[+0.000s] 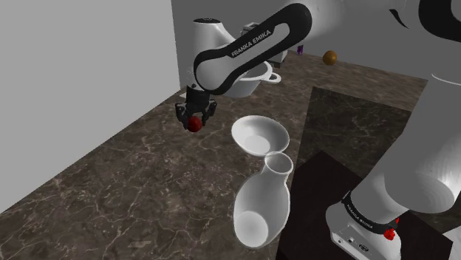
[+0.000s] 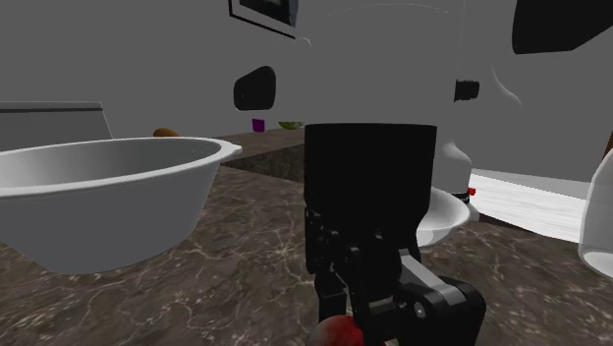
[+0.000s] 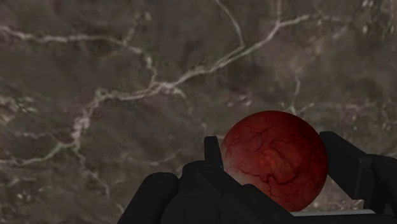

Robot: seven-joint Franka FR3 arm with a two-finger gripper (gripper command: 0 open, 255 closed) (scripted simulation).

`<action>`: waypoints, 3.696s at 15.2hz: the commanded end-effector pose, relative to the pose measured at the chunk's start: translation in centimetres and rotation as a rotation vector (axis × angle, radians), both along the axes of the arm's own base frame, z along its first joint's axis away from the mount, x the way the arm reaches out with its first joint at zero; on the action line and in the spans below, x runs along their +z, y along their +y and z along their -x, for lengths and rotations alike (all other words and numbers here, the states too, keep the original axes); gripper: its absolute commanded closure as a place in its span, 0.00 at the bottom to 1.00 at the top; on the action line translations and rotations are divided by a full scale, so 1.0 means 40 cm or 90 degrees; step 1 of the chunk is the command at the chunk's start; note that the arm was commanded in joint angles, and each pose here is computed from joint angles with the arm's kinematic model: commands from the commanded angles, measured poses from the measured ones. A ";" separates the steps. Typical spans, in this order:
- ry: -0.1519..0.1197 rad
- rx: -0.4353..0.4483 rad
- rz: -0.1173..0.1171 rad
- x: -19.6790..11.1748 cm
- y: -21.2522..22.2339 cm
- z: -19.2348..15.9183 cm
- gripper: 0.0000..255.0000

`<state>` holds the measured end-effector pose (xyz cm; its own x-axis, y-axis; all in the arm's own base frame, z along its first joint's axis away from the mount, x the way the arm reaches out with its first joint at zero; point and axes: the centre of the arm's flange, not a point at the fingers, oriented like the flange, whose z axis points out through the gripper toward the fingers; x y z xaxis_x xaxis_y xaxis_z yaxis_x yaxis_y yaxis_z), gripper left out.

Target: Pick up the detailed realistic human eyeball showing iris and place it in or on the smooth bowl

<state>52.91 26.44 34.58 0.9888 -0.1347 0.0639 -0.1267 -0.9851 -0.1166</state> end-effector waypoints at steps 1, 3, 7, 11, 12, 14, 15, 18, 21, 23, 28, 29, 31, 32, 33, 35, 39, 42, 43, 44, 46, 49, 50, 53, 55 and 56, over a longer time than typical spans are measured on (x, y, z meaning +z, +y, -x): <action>0.000 0.000 0.000 -0.001 0.001 0.000 1.00; 0.000 0.000 0.000 -0.001 0.001 0.001 1.00; 0.000 0.000 0.000 0.052 0.001 0.001 1.00; 0.000 0.000 0.000 0.105 0.001 0.001 1.00; 0.000 0.000 0.000 0.118 0.001 0.001 1.00; 0.000 0.000 0.000 0.144 0.001 0.001 1.00; 0.000 0.000 0.000 0.158 0.001 0.001 1.00; 0.000 0.000 0.000 0.197 0.001 0.001 1.00; 0.000 0.000 0.000 0.237 0.001 0.001 1.00; 0.000 0.000 0.000 0.263 0.001 0.001 1.00; 0.000 0.000 0.000 0.329 0.001 0.001 1.00; 0.000 0.000 0.000 0.334 0.001 0.001 1.00; 0.000 0.000 0.000 0.334 -0.039 0.053 1.00; 0.000 0.000 0.000 0.334 -0.060 0.079 1.00; 0.000 0.000 0.000 0.335 -0.080 0.105 1.00; 0.000 0.000 0.000 0.335 -0.120 0.157 1.00; 0.000 0.000 0.000 0.336 -0.201 0.261 1.00; 0.000 0.000 0.000 0.337 -0.262 0.339 1.00; 0.000 0.000 0.000 0.338 -0.282 0.365 1.00; 0.000 0.000 0.000 0.338 -0.302 0.392 1.00; 0.000 0.000 0.000 0.339 -0.343 0.444 1.00; 0.000 0.000 0.000 0.312 -0.363 0.470 1.00; 0.000 0.000 0.000 0.299 -0.363 0.470 1.00; 0.000 0.000 0.000 0.260 -0.363 0.470 1.00; 0.000 0.000 0.000 0.233 -0.363 0.470 1.00; 0.000 0.000 0.000 0.220 -0.363 0.470 1.00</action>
